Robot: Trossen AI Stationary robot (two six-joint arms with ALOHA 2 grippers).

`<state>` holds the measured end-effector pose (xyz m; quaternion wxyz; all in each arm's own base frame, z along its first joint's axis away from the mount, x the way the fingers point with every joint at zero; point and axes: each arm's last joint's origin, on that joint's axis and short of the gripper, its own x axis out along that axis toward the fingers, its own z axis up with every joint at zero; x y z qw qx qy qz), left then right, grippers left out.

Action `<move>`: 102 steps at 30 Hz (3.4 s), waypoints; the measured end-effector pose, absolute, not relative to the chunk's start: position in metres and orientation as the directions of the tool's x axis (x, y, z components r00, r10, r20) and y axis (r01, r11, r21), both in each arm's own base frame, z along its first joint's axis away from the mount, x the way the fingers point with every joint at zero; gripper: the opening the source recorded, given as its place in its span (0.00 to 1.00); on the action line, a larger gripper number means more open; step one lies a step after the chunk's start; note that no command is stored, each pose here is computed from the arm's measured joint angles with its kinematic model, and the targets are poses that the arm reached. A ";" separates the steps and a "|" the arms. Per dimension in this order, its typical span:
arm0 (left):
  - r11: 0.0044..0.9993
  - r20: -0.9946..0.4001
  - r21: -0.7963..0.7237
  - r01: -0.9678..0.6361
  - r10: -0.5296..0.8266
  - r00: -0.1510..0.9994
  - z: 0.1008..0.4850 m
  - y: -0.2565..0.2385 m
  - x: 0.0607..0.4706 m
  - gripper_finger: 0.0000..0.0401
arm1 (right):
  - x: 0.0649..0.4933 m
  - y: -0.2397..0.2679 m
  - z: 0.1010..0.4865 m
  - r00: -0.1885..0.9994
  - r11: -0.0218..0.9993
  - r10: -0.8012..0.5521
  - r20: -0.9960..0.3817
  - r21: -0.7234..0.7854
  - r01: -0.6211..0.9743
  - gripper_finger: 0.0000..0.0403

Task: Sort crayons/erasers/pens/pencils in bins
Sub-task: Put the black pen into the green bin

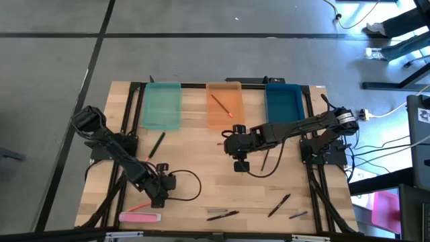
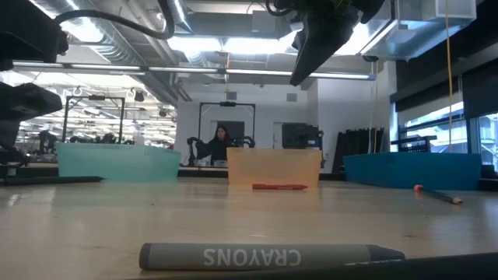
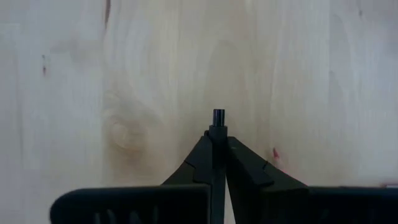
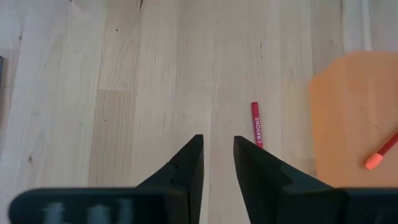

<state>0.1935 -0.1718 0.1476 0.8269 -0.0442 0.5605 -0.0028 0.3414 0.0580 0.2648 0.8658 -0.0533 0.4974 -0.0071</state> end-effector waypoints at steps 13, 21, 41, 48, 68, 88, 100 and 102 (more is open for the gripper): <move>0.995 -0.923 -0.056 -0.087 -0.018 0.385 0.176 -0.151 0.204 0.03 | 0.342 0.058 0.265 0.509 0.994 -0.065 -0.859 -0.100 -0.042 0.23; 0.975 -0.863 -0.104 -0.196 0.009 0.505 0.213 -0.113 0.206 0.03 | 0.342 0.058 0.265 0.509 0.990 -0.069 -0.858 -0.123 -0.074 0.23; 0.763 -0.776 -0.058 -0.644 0.372 0.510 0.257 0.022 0.192 0.03 | 0.352 0.051 0.274 0.613 0.929 -0.349 -0.709 -0.349 0.124 0.23; 0.600 -0.715 0.020 -0.799 0.568 0.408 0.261 0.073 0.184 0.03 | 0.356 0.051 0.278 0.648 0.929 -0.350 -0.676 -0.340 0.147 0.23; 0.258 -0.793 0.147 -0.955 0.608 0.042 0.226 0.163 0.159 0.03 | 0.359 0.050 0.281 0.665 0.902 -0.417 -0.620 -0.371 0.220 0.23; 0.253 -0.869 0.185 -0.950 0.493 -0.038 0.175 0.195 0.171 0.03 | 0.359 0.050 0.281 0.666 0.903 -0.416 -0.619 -0.369 0.221 0.23; 0.274 -0.889 0.219 -0.936 0.451 -0.076 0.150 0.203 0.178 0.03 | 0.359 0.050 0.281 0.666 0.903 -0.416 -0.619 -0.370 0.220 0.23; 0.283 -0.887 0.223 -0.933 0.455 -0.074 0.150 0.203 0.179 0.04 | 0.359 0.050 0.281 0.666 0.903 -0.416 -0.619 -0.370 0.219 0.23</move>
